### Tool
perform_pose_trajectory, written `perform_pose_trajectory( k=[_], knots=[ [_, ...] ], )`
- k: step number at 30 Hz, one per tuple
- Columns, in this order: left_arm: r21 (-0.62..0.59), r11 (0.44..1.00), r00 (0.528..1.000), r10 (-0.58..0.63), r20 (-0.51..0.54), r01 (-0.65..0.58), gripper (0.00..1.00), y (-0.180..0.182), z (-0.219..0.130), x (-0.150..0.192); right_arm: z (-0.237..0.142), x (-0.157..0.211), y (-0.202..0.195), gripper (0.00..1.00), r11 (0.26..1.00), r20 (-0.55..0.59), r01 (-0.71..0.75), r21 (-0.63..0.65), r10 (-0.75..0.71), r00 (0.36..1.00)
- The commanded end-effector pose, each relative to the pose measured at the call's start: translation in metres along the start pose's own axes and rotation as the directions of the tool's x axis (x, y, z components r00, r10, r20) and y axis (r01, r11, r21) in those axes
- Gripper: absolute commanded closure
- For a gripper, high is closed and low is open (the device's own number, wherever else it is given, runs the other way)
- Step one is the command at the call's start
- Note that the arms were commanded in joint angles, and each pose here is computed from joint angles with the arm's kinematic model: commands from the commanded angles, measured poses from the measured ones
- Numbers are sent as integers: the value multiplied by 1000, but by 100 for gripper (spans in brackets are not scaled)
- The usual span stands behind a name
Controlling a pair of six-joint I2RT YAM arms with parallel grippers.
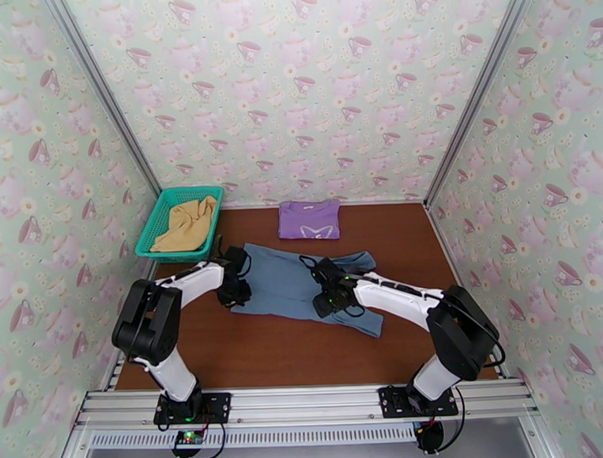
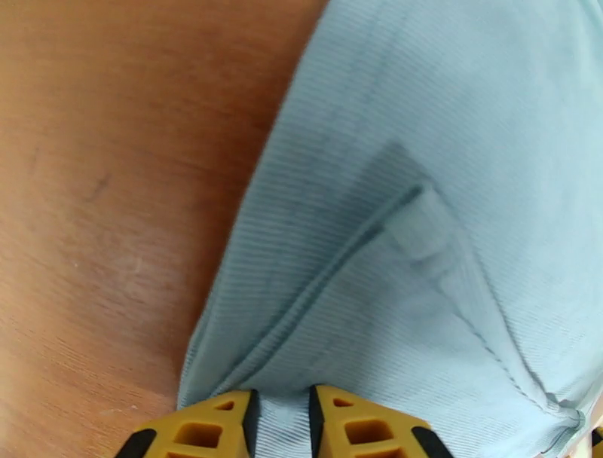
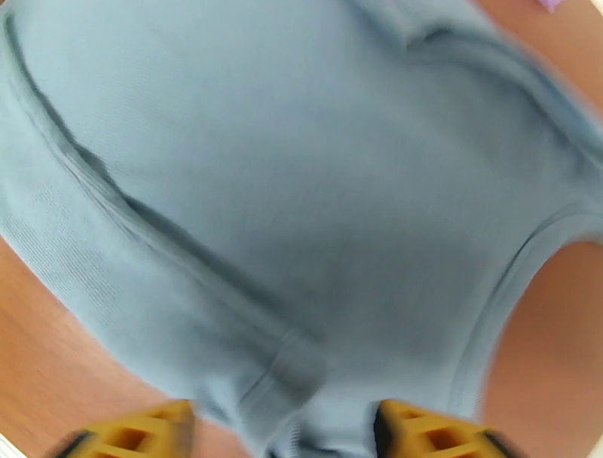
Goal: Fold and stack the mixed laundry pile
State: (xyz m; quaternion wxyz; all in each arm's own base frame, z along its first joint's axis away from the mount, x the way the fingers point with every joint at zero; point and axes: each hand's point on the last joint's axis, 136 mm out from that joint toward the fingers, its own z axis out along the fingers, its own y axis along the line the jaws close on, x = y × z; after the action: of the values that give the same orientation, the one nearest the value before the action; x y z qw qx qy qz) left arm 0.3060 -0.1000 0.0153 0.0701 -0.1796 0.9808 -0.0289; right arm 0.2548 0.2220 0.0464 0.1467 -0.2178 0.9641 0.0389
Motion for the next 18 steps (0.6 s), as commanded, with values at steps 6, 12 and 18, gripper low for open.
perform_pose_trajectory(
  k=[6,12,18],
  knots=[
    [-137,990,996,-34,-88,22,72,42,14,57,22,36,-17,71,980,-70,-177,95,184,980],
    [-144,989,996,-43,-74,32,71,50,5,72,16,54,-32,64,968,-88,-192,162,208,974],
    [-110,994,1000,2,6,-1,51,36,-30,45,-27,17,-32,54,985,41,-106,137,101,994]
  ],
)
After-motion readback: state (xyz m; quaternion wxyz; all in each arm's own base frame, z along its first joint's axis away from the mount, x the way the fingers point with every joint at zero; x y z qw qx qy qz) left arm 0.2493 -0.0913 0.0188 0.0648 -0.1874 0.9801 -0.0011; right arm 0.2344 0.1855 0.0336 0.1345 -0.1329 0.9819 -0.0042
